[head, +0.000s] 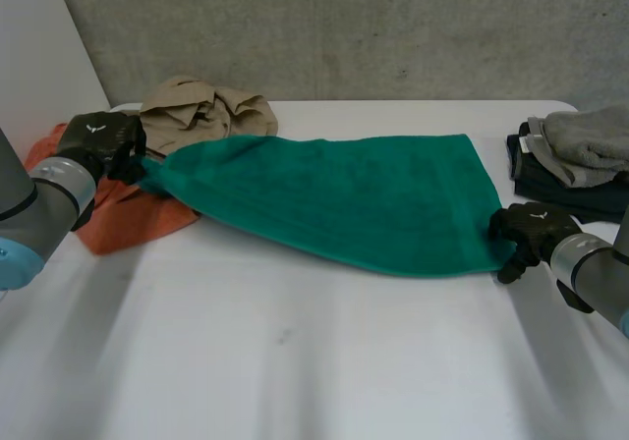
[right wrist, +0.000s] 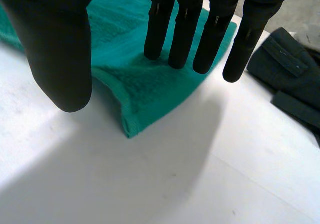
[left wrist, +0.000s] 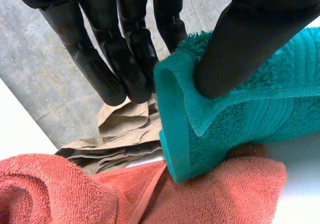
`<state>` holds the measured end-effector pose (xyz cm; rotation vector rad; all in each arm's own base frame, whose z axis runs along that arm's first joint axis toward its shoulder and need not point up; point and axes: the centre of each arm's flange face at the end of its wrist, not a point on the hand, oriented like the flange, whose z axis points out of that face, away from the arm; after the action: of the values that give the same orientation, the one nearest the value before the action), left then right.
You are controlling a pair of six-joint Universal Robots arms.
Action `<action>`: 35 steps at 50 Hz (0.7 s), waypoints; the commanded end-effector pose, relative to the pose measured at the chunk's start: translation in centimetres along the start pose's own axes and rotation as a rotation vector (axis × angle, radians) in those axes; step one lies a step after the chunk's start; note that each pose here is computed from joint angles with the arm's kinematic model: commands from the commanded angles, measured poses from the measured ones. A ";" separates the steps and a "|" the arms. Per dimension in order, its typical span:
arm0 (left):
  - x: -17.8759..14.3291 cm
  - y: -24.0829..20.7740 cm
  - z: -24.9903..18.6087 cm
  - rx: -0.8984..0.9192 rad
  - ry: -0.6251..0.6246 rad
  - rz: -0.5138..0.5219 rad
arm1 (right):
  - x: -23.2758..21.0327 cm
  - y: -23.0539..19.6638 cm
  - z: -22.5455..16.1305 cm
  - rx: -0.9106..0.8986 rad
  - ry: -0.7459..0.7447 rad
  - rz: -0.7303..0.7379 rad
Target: Fold the laundry.
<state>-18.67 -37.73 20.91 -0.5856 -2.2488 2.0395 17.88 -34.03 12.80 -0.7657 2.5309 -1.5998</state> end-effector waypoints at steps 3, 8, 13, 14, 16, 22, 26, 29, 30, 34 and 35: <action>0.1 0.0 -0.3 -0.022 0.006 0.002 | 0.6 0.3 0.1 -0.005 0.012 -0.095; 0.3 0.2 -0.9 -0.057 0.013 -0.005 | 1.4 0.4 0.6 0.011 0.025 -0.125; 0.5 0.3 -2.4 -0.133 0.028 -0.018 | 2.2 0.1 0.2 0.017 0.040 -0.112; 0.5 0.4 -2.7 -0.145 0.029 -0.019 | 2.3 0.1 0.0 0.013 0.039 -0.108; 0.5 0.4 -3.5 -0.181 0.032 -0.016 | 2.9 -0.4 -0.8 0.012 0.034 -0.108; 0.7 0.9 -7.0 -0.340 0.077 0.057 | 4.1 -1.5 -4.9 -0.095 -0.025 -0.189; 1.6 1.5 -10.9 -0.531 0.176 0.160 | 5.4 -1.8 -9.1 -0.283 -0.112 -0.287; 2.1 2.0 -13.7 -0.656 0.263 0.235 | 5.4 -1.8 -12.2 -0.419 -0.245 -0.373; 2.2 2.0 -14.3 -0.678 0.287 0.253 | 5.3 -1.8 -12.7 -0.436 -0.275 -0.399; 2.8 2.3 -15.4 -0.691 0.337 0.326 | 5.2 -1.9 -12.9 -0.448 -0.295 -0.450; 2.8 2.3 -15.3 -0.683 0.338 0.338 | 5.2 -1.9 -12.8 -0.445 -0.287 -0.452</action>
<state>-16.29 -24.04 20.35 -1.1274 -2.7387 1.1665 10.37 -27.09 20.94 -1.4497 2.6729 -0.9963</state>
